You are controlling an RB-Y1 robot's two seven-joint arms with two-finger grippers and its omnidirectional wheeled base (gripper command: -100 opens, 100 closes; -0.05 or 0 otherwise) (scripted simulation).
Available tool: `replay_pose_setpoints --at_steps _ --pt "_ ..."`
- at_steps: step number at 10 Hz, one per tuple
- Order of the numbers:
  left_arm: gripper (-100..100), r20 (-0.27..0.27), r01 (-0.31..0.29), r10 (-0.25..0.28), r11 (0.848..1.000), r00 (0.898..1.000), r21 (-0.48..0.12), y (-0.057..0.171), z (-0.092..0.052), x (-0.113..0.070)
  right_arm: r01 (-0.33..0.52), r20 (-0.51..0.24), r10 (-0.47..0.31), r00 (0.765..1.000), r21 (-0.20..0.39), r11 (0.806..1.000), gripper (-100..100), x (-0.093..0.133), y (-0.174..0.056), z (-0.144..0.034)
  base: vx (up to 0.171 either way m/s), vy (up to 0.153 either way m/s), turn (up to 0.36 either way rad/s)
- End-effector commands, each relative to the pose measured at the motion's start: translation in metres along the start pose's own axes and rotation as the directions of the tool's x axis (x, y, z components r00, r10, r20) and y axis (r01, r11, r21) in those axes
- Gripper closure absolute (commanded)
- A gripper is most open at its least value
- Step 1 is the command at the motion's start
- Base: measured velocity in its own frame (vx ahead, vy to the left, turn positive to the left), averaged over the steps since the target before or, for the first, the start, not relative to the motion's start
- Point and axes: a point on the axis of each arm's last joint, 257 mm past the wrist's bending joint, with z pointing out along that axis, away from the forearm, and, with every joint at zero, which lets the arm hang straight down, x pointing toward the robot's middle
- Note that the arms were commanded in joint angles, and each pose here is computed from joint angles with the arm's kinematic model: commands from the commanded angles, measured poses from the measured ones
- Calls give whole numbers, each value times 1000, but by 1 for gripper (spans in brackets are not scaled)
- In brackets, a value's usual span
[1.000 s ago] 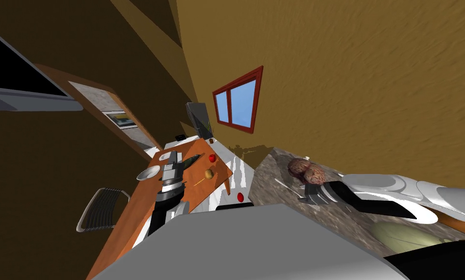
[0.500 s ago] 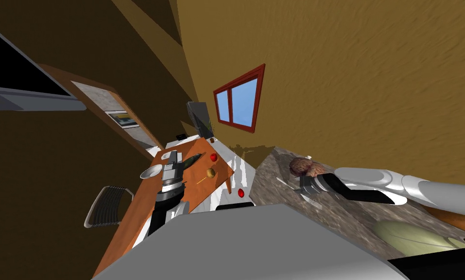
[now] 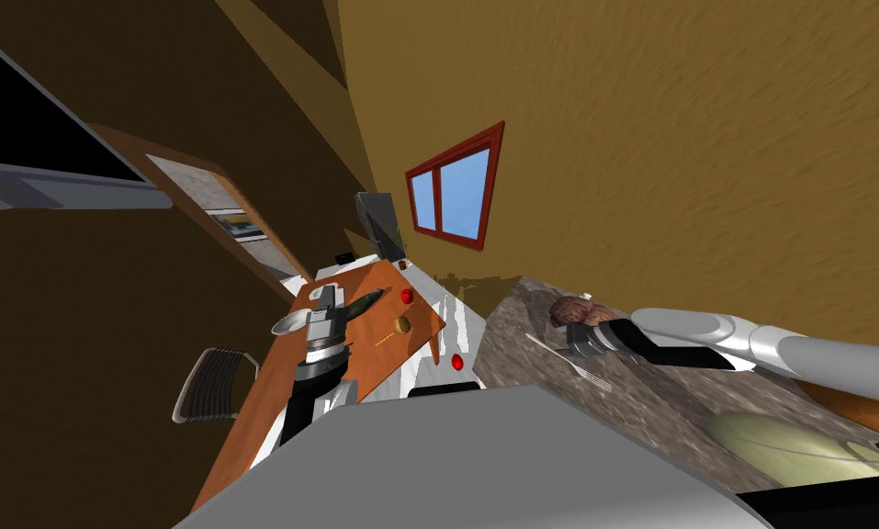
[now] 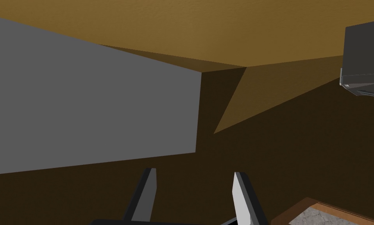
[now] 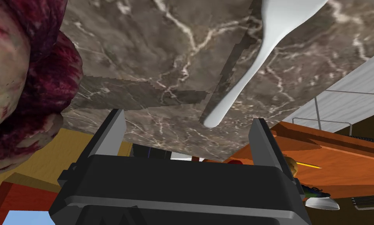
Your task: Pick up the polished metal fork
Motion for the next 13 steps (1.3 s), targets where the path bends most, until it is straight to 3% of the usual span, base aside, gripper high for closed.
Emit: replay_pose_setpoints --at_steps 1,2,3,6,7,10,11,13 --pt "0 0 0 0 1000 1000 0 0 0 0 -2 -18 2 1000 4 1000 -100 11 -8 -2 -25 27 -6" --pt "0 0 0 0 1000 1000 0 0 0 0 -9 -28 10 1000 18 1000 -100 17 -14 -5 -9 2 -5" --pt "0 0 0 0 1000 1000 0 0 0 0 29 21 -29 999 32 999 -100 -9 -29 -3 -26 40 28" --pt "0 0 0 0 1000 1000 0 0 0 0 11 -28 -10 1000 39 999 -100 19 -38 -7 -17 29 2" --pt "0 0 0 0 1000 1000 0 0 0 0 39 18 -40 999 52 998 -100 -5 -52 -5 -28 42 28" --pt "0 0 0 0 1000 1000 0 0 0 0 14 -36 -12 999 55 998 -100 26 -59 -9 -17 30 4" --pt "0 0 0 0 1000 1000 0 0 0 0 25 5 -26 1000 61 998 -100 7 -68 -7 -24 39 19" --pt "0 0 0 0 1000 1000 0 0 0 0 10 -39 -8 999 54 998 -100 30 -70 -8 -25 43 11"
